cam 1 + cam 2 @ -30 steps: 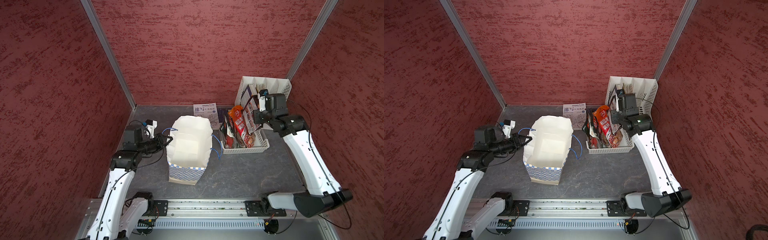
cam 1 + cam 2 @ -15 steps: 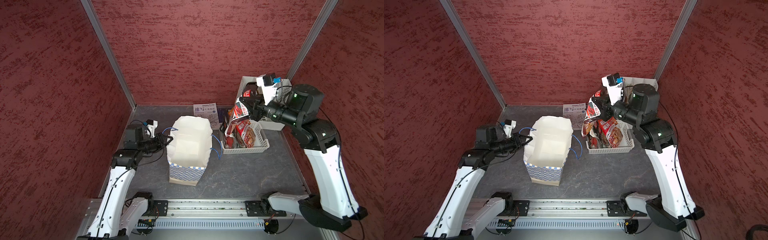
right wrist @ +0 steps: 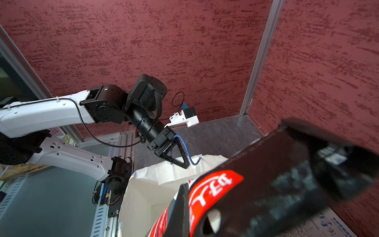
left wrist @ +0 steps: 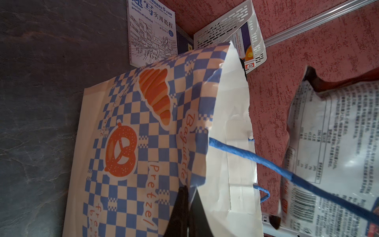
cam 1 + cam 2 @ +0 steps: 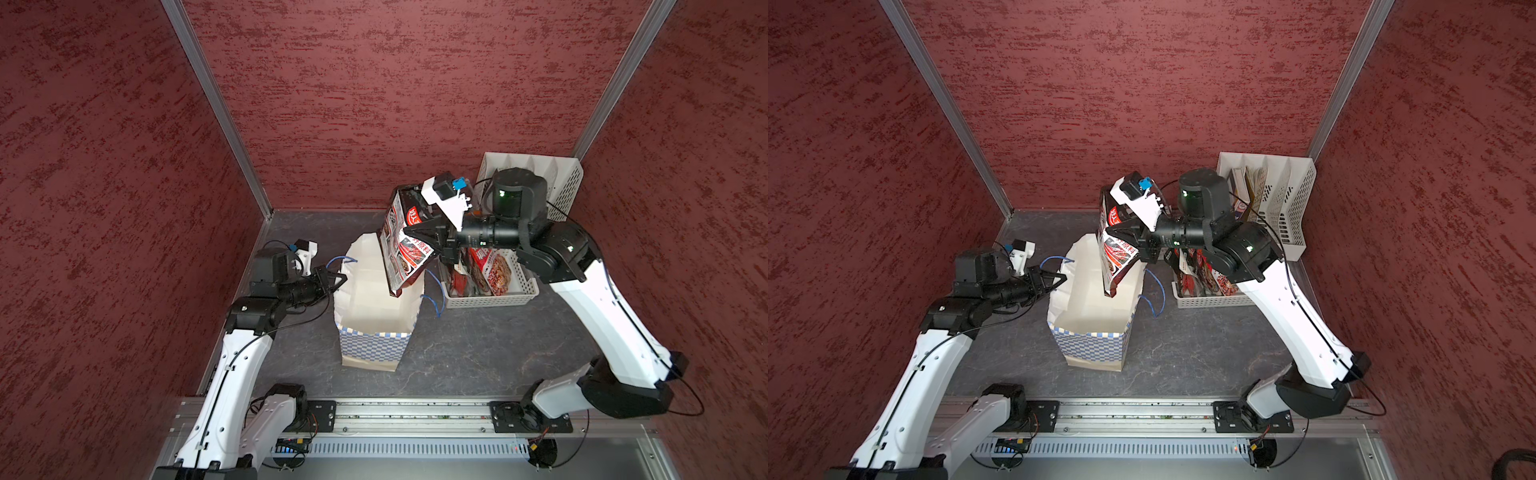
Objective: Place the condiment packets inside the bag
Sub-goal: Place the condiment packet in the paper bag.
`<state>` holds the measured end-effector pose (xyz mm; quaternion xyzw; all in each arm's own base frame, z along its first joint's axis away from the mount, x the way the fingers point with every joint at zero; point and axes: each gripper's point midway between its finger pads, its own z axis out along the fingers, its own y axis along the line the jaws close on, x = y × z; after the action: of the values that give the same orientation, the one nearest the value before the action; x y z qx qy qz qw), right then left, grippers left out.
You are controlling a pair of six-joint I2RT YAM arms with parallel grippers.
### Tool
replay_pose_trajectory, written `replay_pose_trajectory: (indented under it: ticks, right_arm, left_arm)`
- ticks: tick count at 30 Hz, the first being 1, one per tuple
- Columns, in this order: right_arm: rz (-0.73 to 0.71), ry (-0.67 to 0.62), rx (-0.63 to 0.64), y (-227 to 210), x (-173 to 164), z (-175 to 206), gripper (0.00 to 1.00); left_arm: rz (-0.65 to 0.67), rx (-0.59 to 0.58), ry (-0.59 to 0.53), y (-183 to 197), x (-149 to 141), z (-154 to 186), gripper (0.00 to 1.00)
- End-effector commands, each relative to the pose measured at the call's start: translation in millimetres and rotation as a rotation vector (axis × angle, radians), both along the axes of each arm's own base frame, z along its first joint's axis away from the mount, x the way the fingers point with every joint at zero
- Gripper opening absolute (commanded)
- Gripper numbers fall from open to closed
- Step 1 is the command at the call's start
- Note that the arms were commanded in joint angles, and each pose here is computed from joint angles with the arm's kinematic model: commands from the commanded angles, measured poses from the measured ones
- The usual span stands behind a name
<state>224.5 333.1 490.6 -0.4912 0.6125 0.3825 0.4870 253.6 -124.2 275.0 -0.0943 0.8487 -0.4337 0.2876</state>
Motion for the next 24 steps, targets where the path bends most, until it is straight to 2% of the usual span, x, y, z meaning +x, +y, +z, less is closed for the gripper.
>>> replay_pose_trajectory:
  ticks: [1, 8, 17, 24]
  right_arm:
    - [0.059, -0.111, 0.049, 11, -6, 16, 0.0]
    - [0.215, -0.123, -0.098, 10, -28, -34, 0.0]
    - [0.432, -0.166, -0.102, 13, -59, -67, 0.0]
    - [0.515, -0.157, -0.155, 25, -66, -89, 0.0]
  left_arm:
    - [-0.033, -0.001, -0.034, -4, -1, 3, 0.0]
    - [-0.039, 0.009, -0.025, -4, 0, 0, 0.0]
    - [-0.062, 0.01, -0.03, -6, 6, -4, 0.0]
    - [-0.11, 0.018, -0.031, -11, 9, -7, 0.0]
